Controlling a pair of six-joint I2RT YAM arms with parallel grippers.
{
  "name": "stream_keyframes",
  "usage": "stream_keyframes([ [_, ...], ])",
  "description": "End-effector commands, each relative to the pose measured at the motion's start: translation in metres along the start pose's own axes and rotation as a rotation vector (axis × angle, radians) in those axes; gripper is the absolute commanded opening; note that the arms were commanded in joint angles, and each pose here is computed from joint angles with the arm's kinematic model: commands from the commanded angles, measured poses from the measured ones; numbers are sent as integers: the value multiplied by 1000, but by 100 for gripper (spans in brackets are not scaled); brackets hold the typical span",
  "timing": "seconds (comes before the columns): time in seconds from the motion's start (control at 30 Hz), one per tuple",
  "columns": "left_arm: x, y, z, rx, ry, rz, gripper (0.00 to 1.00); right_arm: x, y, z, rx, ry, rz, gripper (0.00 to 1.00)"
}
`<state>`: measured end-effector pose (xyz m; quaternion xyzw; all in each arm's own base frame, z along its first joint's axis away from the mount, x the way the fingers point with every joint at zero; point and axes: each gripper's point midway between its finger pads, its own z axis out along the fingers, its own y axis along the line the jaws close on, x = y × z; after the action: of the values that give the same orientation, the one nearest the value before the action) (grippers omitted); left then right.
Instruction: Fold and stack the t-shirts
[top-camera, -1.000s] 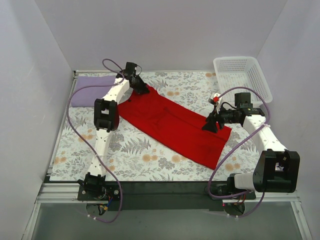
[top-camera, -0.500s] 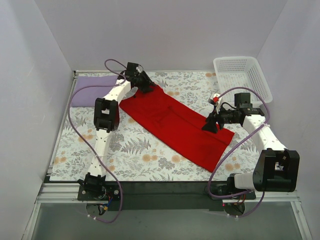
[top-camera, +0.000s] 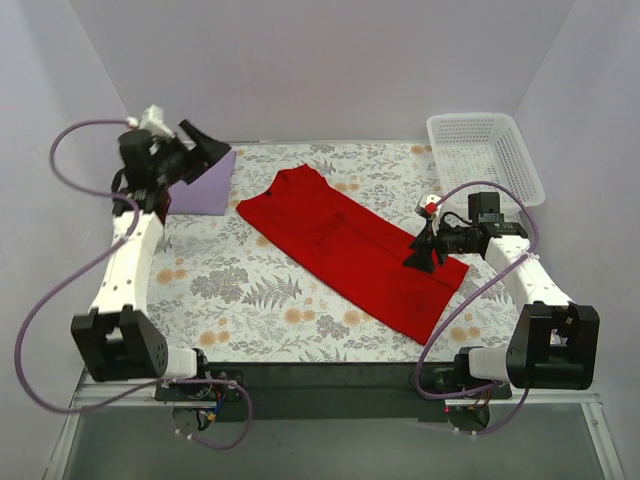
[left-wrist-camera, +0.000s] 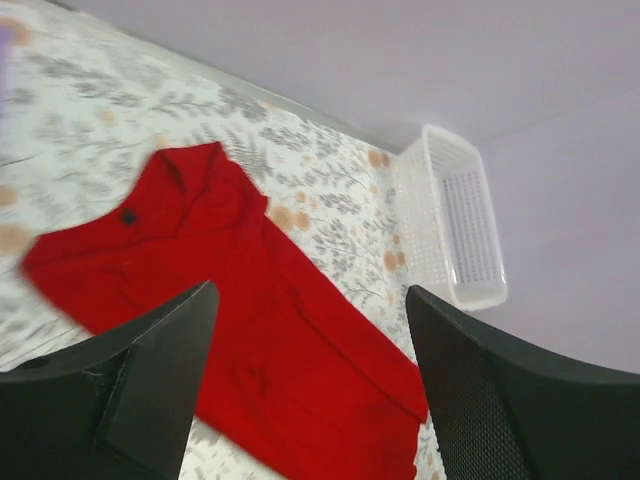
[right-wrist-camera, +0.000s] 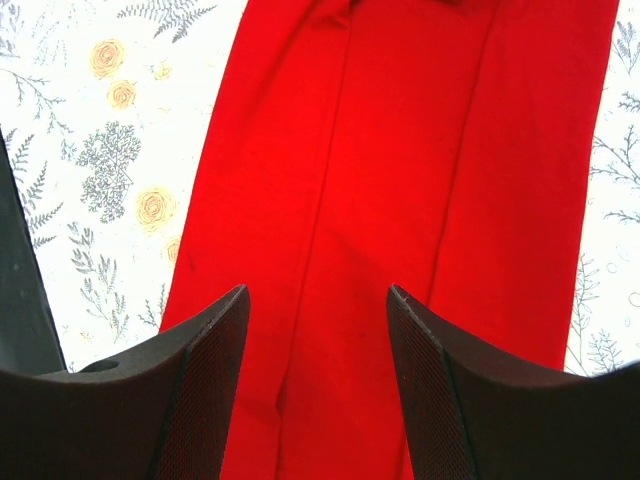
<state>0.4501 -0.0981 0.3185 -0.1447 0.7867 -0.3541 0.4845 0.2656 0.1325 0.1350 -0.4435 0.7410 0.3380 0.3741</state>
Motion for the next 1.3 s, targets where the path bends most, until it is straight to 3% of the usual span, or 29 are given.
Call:
stream_keyframes([
  [0.0,42,76,-39,-90,57,-74,75,-12,7,-3,-19,-53,-63,64],
  [0.03,36,79,-62,-107,12,-57,75,-12,8,-3,-23,-55,-64,64],
  [0.1,68,105,-81,-194,52,-45,75,-11,8,-2,-26,-56,-60,64],
  [0.17,82,106,-100,-220,32,-24,75,-10,7,-1,-29,-53,-52,64],
  [0.2,107,119,-105,-250,66,-68,75,-9,6,0,-32,-51,-42,64],
  [0.4,155,147,-122,-351,26,-287,68,-6,5,3,-47,-48,-4,64],
  [0.57,190,163,-104,-345,112,-469,53,-4,3,4,-42,-39,1,64],
  [0.83,204,152,-44,-403,217,-419,50,-2,-1,5,-37,-26,15,64],
  [1.1,222,209,5,-757,234,-450,47,-2,-1,5,-34,-26,13,64],
  [1.27,209,224,30,-839,233,-417,44,-4,-1,4,-36,-29,8,64],
])
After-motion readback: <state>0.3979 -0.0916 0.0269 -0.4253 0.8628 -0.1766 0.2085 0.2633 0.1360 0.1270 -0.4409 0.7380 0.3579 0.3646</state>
